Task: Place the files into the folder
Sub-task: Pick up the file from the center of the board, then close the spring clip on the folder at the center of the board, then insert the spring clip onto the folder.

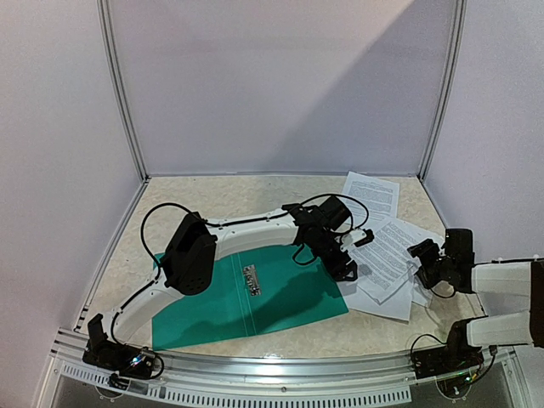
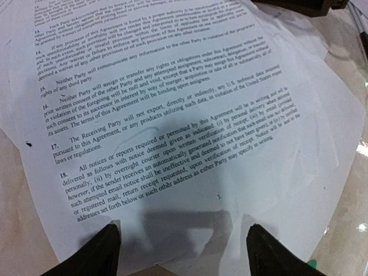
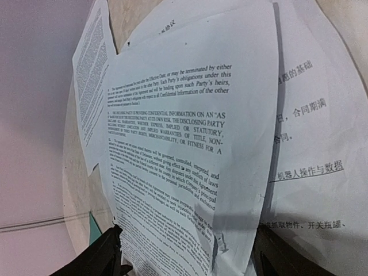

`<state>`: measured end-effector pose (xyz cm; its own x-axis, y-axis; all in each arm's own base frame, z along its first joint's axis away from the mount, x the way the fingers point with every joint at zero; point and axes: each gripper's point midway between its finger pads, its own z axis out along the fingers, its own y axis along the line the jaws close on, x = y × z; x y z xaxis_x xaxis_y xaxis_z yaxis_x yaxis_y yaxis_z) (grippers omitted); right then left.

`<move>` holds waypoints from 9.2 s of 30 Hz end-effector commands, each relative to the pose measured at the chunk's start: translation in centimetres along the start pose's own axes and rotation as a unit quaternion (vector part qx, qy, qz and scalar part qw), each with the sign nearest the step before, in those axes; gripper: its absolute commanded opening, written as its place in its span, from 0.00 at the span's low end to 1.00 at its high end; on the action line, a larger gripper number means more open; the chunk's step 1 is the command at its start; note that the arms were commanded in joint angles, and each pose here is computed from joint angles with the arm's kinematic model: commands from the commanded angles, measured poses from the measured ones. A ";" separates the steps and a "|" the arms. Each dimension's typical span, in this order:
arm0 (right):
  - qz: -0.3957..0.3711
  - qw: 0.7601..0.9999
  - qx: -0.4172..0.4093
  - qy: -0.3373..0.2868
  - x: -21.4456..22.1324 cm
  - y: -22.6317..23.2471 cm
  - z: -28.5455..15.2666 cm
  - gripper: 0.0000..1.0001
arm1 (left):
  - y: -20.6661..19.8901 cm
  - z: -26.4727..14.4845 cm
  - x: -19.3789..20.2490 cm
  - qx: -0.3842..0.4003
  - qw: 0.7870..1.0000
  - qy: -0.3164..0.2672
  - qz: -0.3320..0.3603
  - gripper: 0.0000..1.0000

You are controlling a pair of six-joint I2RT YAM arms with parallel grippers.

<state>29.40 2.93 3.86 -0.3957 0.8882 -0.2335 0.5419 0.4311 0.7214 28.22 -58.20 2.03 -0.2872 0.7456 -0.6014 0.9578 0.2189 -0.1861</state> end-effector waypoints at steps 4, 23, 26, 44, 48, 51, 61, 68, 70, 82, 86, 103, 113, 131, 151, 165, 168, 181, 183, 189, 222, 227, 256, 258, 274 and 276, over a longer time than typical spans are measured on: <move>0.018 0.998 -0.059 -0.007 -0.4 2.3 -0.1 0.78 | -0.5 0.8 0.9 0.001 1.000 0.014 0.010 0.78; -0.023 0.995 -0.100 -0.019 -1.0 4.4 -0.9 0.75 | -0.6 0.0 0.0 -0.007 0.999 0.008 0.034 0.78; -0.022 0.995 -0.098 -0.007 -0.6 4.1 -0.1 0.73 | -0.7 -0.1 -0.1 -0.006 0.999 0.008 0.037 0.78; -0.006 0.990 -0.129 0.059 1.5 4.0 3.3 0.04 | -1.4 0.1 0.0 0.006 0.999 0.011 0.052 0.78; -0.017 0.992 -0.111 0.050 1.1 3.8 2.8 0.00 | -2.0 -1.4 -1.2 0.018 0.998 0.004 0.066 0.79; -0.043 0.994 -0.093 0.042 0.5 4.5 1.9 0.00 | -2.5 -4.1 -2.7 0.020 0.996 -0.006 0.091 0.82; -0.245 0.966 -0.079 -0.028 -3.2 14.6 -7.9 0.00 | -2.0 -21.1 -0.3 0.006 0.987 0.042 0.155 0.95; -0.372 0.921 -0.114 -0.020 -0.4 23.3 -12.4 0.00 | 2.2 -32.4 5.2 -0.015 0.997 0.051 0.058 1.00; -0.411 0.902 -0.133 -0.001 2.1 26.0 -13.2 0.00 | 4.0 -34.7 7.4 -0.033 0.998 0.050 0.026 1.00; -0.458 0.788 -0.299 0.282 21.7 30.9 -10.4 0.00 | 6.0 -34.3 17.0 -0.036 0.995 0.085 -0.045 0.96; -0.433 0.790 -0.276 0.334 23.3 27.2 -8.6 0.00 | 4.3 -32.7 16.6 0.002 0.997 0.070 -0.043 0.94; -0.346 0.833 -0.118 0.414 22.6 13.4 0.9 0.00 | 2.2 -22.3 16.9 -0.052 0.980 0.179 0.067 0.68; -0.355 0.832 -0.119 0.410 22.7 13.4 1.8 0.00 | 0.9 -20.8 18.4 0.006 0.975 0.217 0.042 0.27; -0.356 0.825 -0.106 0.426 23.3 11.9 2.5 0.00 | 7.1 -21.8 17.7 -0.062 0.978 0.196 0.023 0.08; -0.355 0.823 -0.106 0.431 23.5 12.1 2.6 0.00 | 10.2 -23.9 15.8 -0.072 0.989 0.132 -0.013 0.25; -0.356 0.822 -0.109 0.432 23.6 12.3 2.8 0.00 | 3.3 -21.3 18.4 -0.037 0.976 0.181 0.114 0.80; -0.355 0.822 -0.107 0.432 23.6 12.2 2.8 0.00 | 4.1 -20.7 18.0 -0.053 0.976 0.173 0.118 0.73; -0.358 0.821 -0.112 0.431 23.6 12.5 2.8 0.00 | 7.5 -20.4 18.7 -0.070 0.980 0.167 0.077 0.55; -0.358 0.820 -0.111 0.432 23.7 12.4 2.8 0.00 | 8.0 -20.5 18.5 -0.072 0.981 0.163 0.073 0.55; -0.357 0.820 -0.110 0.434 23.7 12.2 2.9 0.00 | 9.9 -20.4 17.8 -0.086 0.985 0.141 0.049 0.55; -0.336 0.822 -0.137 0.438 25.1 13.1 4.0 0.00 | 9.0 -29.0 29.8 -0.179 0.937 0.300 -0.015 0.67; -0.330 0.822 -0.152 0.438 25.8 13.6 4.8 0.00 | 7.9 -28.7 33.5 -0.180 0.923 0.339 -0.019 0.65; -0.328 0.829 -0.146 0.428 27.2 14.0 5.0 0.06 | 7.5 -25.6 35.5 -0.157 0.924 0.347 -0.029 0.63; -0.322 0.836 -0.149 0.418 27.0 14.4 5.1 0.06 | 7.4 -25.6 35.5 -0.157 0.924 0.347 -0.030 0.63; -0.285 0.855 -0.165 0.400 26.6 15.0 5.0 0.00 | 7.7 -25.7 35.1 -0.162 0.925 0.343 -0.026 0.63; -0.287 0.853 -0.163 0.404 26.7 14.9 5.0 0.00 | 7.8 -25.8 35.1 -0.163 0.925 0.343 -0.025 0.63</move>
<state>30.35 33.55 3.86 -0.9856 0.0766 -0.1508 -0.0759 0.5966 0.7990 25.35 -13.47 0.94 -0.3640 0.9286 0.0716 0.9278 0.3548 0.1152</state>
